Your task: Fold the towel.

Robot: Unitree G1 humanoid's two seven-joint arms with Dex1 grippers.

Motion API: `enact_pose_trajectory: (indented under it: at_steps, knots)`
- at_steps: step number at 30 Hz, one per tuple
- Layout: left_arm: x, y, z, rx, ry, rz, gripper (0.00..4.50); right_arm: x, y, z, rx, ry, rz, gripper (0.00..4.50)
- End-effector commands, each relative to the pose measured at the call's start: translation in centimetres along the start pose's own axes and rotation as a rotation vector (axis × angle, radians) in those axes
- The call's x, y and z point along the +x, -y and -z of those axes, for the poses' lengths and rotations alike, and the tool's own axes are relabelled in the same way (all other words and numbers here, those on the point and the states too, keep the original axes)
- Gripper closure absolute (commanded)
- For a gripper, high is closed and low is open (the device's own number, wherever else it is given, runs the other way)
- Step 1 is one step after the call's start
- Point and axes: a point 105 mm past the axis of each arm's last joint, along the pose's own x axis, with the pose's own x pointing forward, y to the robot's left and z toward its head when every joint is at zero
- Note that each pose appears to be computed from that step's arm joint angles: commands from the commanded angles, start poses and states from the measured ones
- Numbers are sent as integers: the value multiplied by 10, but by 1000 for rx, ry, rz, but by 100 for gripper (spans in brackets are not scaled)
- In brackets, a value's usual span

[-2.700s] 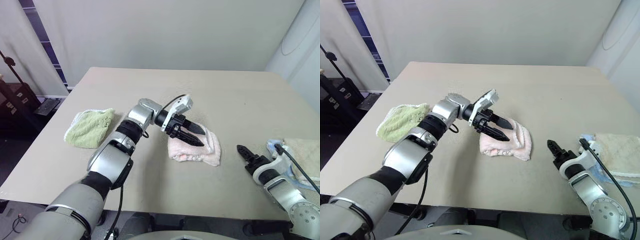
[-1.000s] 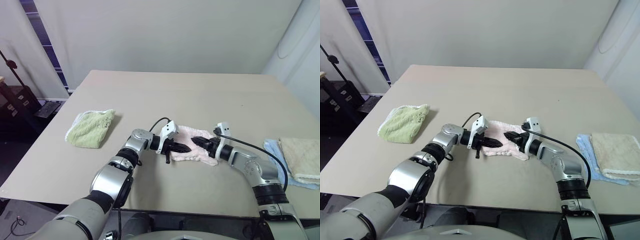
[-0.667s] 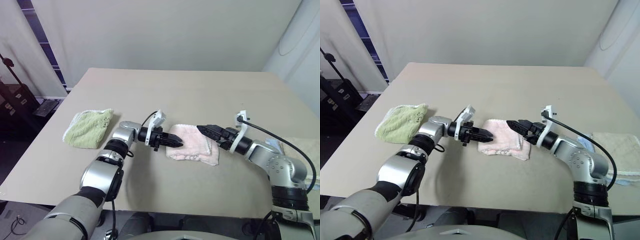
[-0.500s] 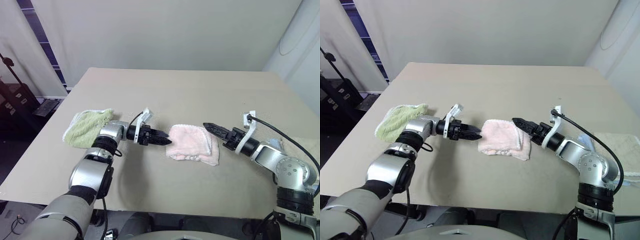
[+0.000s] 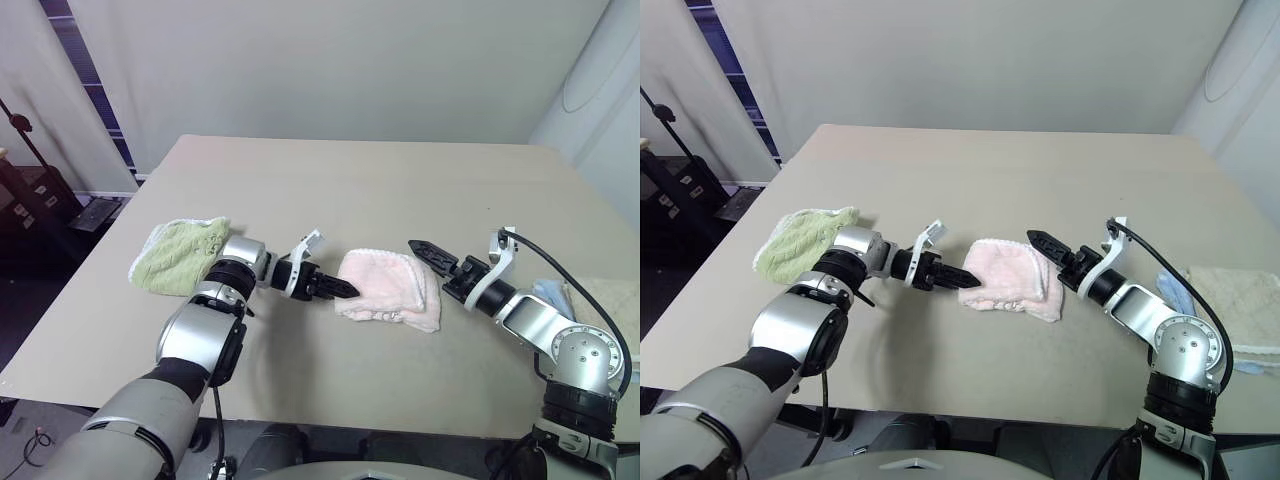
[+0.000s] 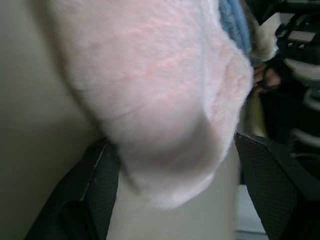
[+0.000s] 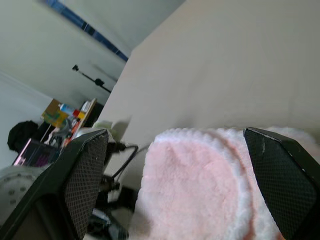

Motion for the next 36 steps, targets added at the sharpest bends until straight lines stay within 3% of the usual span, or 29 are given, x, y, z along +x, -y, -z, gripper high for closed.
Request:
enact_pose_trajectory:
  at_steps: [1, 8, 18, 21, 26, 29, 36]
  knots:
    - [13, 2, -6, -70, 48, -37, 79, -5, -6, -10, -24, 53, -7, 0]
    - [41, 8, -10, -233, 128, -41, 79, -6, 1, -11, -9, 88, 42, 0]
    - [49, 21, -10, -227, 109, 16, 79, -9, 14, -12, 16, 118, 101, 0]
    - [50, 21, -9, -197, 93, 11, 162, -11, 16, -10, 16, 116, 113, 0]
    - [49, 29, -15, -193, 116, 66, 357, -14, 24, -13, 27, 138, 149, 0]
    - [49, 29, -17, -202, 134, 74, 449, -15, 26, -13, 31, 145, 159, 0]
    - [40, 36, -27, -212, 184, 127, 449, -17, 31, -11, 21, 152, 180, 0]
